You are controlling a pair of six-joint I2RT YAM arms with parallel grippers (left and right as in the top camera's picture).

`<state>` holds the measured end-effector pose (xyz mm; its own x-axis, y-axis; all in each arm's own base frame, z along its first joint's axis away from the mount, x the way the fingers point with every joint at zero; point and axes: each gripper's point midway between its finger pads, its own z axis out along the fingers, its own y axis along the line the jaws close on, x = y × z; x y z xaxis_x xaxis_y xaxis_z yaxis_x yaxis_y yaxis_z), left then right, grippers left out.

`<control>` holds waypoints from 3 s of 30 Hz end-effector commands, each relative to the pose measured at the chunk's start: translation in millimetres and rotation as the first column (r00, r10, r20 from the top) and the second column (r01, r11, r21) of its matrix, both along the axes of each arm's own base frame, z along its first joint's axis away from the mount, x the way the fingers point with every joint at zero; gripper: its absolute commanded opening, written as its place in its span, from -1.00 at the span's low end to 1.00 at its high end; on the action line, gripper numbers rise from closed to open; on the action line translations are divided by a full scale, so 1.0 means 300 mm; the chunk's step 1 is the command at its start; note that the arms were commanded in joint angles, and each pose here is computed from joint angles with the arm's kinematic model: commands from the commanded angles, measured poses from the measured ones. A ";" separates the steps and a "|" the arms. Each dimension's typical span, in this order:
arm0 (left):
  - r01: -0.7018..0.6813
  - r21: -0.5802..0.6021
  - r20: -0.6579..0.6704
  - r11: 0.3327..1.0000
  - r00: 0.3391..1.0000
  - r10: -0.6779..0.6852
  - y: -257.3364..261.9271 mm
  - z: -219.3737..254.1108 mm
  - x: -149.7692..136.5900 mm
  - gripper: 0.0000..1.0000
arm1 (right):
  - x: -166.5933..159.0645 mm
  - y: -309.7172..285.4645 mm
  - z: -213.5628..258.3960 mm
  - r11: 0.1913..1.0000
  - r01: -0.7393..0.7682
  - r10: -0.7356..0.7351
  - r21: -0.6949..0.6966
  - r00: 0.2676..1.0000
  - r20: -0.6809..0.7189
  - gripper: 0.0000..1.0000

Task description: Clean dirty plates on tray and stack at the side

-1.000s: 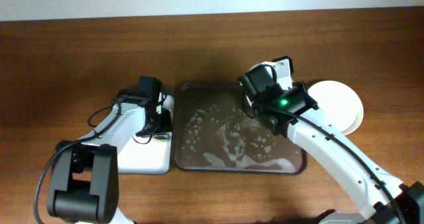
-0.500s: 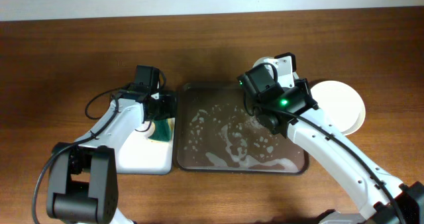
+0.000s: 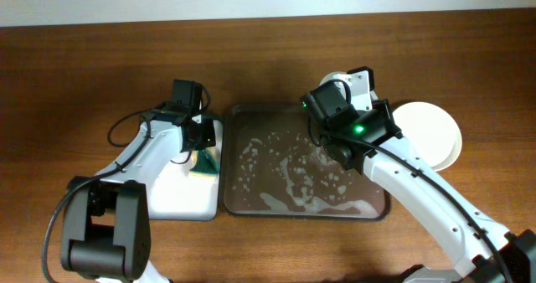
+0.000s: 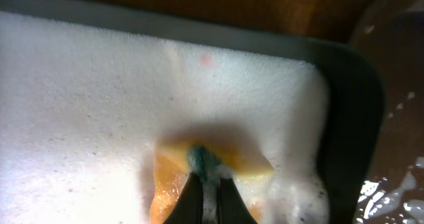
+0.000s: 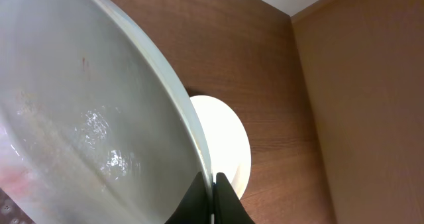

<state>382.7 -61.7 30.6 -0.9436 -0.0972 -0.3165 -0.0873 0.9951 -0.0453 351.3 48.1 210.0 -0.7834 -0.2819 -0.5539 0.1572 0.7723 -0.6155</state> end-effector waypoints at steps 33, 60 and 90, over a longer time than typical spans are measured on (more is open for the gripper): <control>0.046 0.028 -0.102 0.999 0.994 -0.043 0.006 0.080 -0.049 0.99 | -0.052 -0.636 -0.345 0.325 0.502 -0.450 0.802 0.827 -0.336 0.23; 0.019 -0.071 0.085 0.997 0.996 -0.013 0.004 0.339 -0.429 0.94 | -0.413 -0.045 -0.080 0.649 -0.103 0.229 0.754 0.971 -0.064 0.97; 0.051 -0.155 0.563 0.987 0.825 0.046 0.047 0.626 -0.565 0.99 | -0.547 -0.014 0.188 0.600 -0.661 0.267 0.450 0.696 0.667 0.98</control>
<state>213.0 -49.4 220.0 -0.6081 -0.1804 -0.7731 0.0176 0.9705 -0.2403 184.5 41.8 283.7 -0.2681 0.0315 -0.9629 -0.2144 0.9724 0.0915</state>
